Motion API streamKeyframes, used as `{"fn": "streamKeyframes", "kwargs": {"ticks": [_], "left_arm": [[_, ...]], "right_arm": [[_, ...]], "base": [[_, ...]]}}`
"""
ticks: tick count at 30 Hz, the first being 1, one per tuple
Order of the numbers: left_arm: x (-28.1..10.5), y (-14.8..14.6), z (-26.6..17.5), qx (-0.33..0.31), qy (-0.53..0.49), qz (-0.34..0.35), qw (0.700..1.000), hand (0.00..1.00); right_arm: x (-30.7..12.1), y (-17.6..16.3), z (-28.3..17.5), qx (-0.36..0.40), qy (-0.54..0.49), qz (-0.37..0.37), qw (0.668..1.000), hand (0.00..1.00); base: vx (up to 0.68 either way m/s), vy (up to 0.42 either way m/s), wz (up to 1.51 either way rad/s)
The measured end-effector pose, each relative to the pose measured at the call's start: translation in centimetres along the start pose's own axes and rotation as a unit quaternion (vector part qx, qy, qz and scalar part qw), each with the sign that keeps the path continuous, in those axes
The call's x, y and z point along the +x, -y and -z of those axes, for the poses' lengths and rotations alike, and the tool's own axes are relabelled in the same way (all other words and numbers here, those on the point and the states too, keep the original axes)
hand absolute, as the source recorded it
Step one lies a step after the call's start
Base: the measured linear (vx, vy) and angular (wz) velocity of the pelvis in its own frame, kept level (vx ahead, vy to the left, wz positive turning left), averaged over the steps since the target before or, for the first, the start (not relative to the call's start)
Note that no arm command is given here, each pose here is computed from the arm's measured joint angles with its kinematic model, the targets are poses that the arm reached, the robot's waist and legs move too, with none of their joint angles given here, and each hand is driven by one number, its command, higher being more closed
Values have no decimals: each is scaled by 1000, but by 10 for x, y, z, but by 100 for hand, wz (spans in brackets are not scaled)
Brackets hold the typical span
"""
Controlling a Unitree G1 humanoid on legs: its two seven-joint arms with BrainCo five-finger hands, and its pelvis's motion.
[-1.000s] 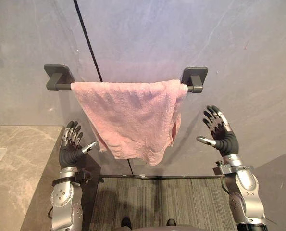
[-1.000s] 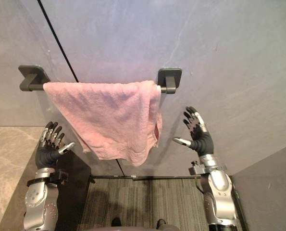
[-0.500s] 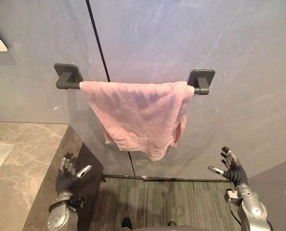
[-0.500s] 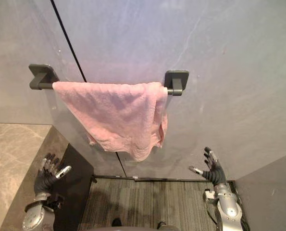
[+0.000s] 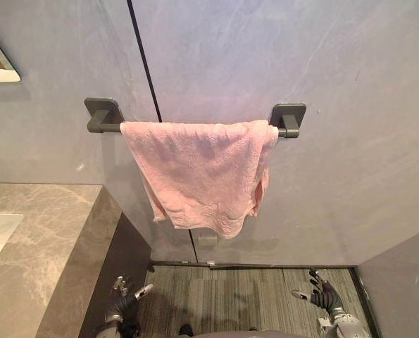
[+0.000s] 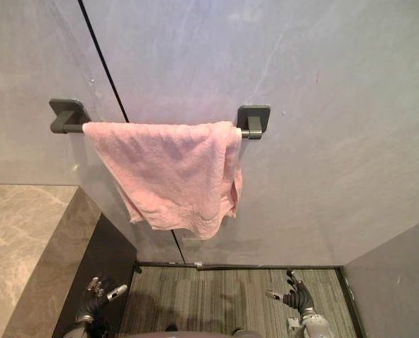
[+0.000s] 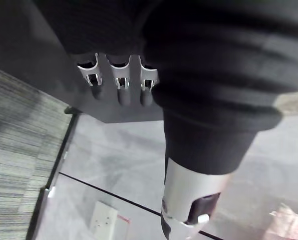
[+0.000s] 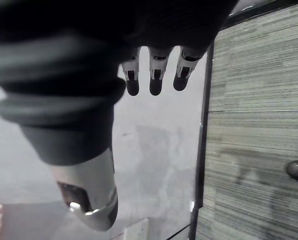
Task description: Organize washtable
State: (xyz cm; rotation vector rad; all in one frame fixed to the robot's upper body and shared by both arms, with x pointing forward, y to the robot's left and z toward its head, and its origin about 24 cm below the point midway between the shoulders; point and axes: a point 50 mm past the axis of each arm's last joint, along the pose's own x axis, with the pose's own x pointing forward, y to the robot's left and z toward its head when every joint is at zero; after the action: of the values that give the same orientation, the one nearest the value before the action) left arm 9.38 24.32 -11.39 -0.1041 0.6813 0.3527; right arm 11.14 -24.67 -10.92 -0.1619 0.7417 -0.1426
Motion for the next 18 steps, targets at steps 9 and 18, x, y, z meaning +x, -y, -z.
{"fn": "streamKeyframes", "kwargs": {"ticks": [9,18], "left_arm": [[-5,2,28,42,-68,11,997,0],[-7,5,37,59,-91,21,994,0]], "right_arm": [[-3,-3,27,-6,-67,-5,998,0],[-4,-4,35,-13,-88,-8,996,0]], "base": [[0,0,0],[0,0,0]]}}
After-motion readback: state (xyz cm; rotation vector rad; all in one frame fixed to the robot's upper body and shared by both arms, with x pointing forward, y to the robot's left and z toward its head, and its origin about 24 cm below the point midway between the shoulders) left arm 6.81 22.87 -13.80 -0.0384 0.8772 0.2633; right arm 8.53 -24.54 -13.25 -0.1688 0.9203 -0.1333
